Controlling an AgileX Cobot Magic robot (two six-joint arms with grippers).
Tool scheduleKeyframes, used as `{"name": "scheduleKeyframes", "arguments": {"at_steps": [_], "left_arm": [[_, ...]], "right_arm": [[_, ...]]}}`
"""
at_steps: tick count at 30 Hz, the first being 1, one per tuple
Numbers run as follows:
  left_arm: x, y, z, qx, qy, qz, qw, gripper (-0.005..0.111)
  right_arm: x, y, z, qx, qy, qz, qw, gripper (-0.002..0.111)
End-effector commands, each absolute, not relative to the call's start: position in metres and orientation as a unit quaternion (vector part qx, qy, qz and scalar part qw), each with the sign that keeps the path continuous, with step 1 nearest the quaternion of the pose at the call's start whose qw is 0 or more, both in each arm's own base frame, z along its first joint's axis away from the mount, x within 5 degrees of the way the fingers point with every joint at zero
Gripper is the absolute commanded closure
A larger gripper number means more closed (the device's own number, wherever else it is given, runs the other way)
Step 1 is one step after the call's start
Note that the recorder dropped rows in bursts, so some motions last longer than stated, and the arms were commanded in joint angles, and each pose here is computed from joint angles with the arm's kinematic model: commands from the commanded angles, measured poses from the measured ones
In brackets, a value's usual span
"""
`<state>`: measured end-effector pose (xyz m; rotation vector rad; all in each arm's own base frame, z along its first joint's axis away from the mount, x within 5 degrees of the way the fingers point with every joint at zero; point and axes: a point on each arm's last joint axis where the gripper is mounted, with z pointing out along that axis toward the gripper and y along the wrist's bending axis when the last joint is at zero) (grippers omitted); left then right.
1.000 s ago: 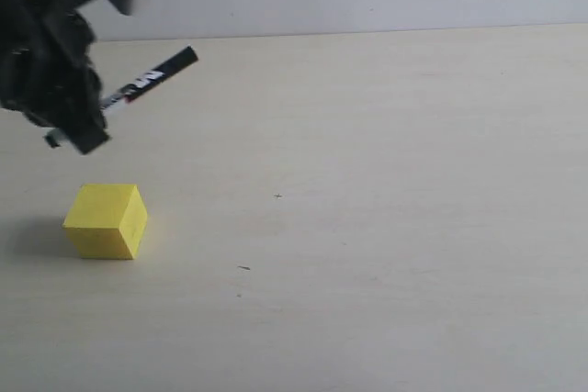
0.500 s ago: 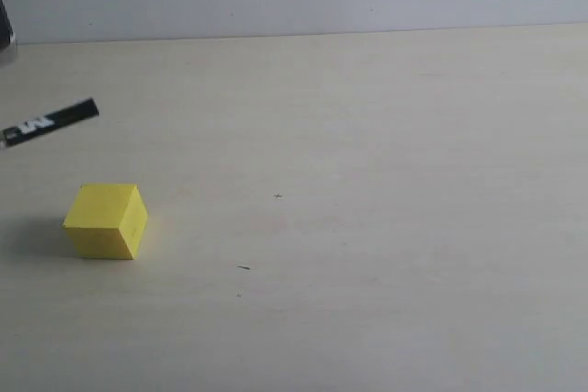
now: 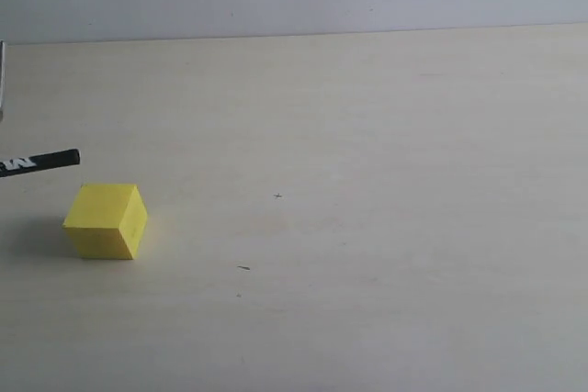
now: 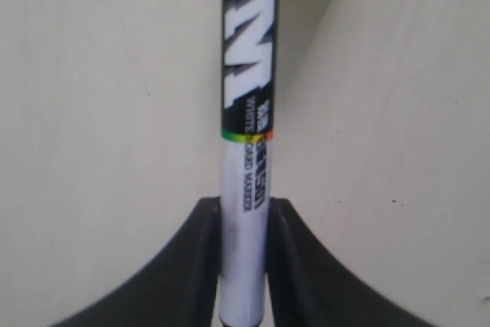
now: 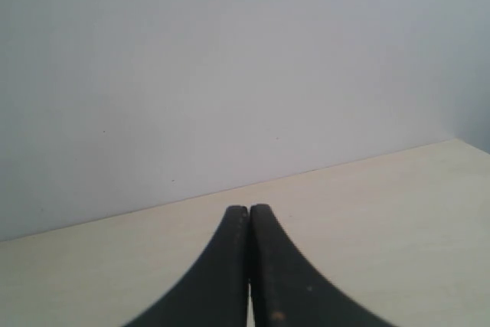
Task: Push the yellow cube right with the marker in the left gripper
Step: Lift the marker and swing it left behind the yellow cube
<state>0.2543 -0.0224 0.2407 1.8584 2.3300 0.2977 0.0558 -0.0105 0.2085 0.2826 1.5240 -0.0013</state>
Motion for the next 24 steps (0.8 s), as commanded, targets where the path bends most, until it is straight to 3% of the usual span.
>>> {"name": "scheduleKeyframes", "arguments": {"at_steps": [1, 4, 11, 24], "left_arm": [[0.264, 0.009, 0.23, 0.579, 0.805, 0.106, 0.068, 0.107], [0.267, 0.016, 0.22, 0.562, 0.821, 0.086, 0.056, 0.107], [0.269, 0.01, 0.203, 0.632, 0.772, 0.055, 0.046, 0.107], [0.265, 0.027, 0.185, 0.632, 0.77, 0.087, 0.001, 0.107]], "right_arm": [[0.055, -0.011, 0.208, 0.127, 0.684, -0.003, 0.718, 0.108], [0.055, -0.011, 0.208, 0.127, 0.684, -0.003, 0.718, 0.108], [0.055, -0.011, 0.208, 0.127, 0.685, -0.003, 0.717, 0.108], [0.055, -0.011, 0.208, 0.127, 0.685, -0.003, 0.717, 0.108]]}}
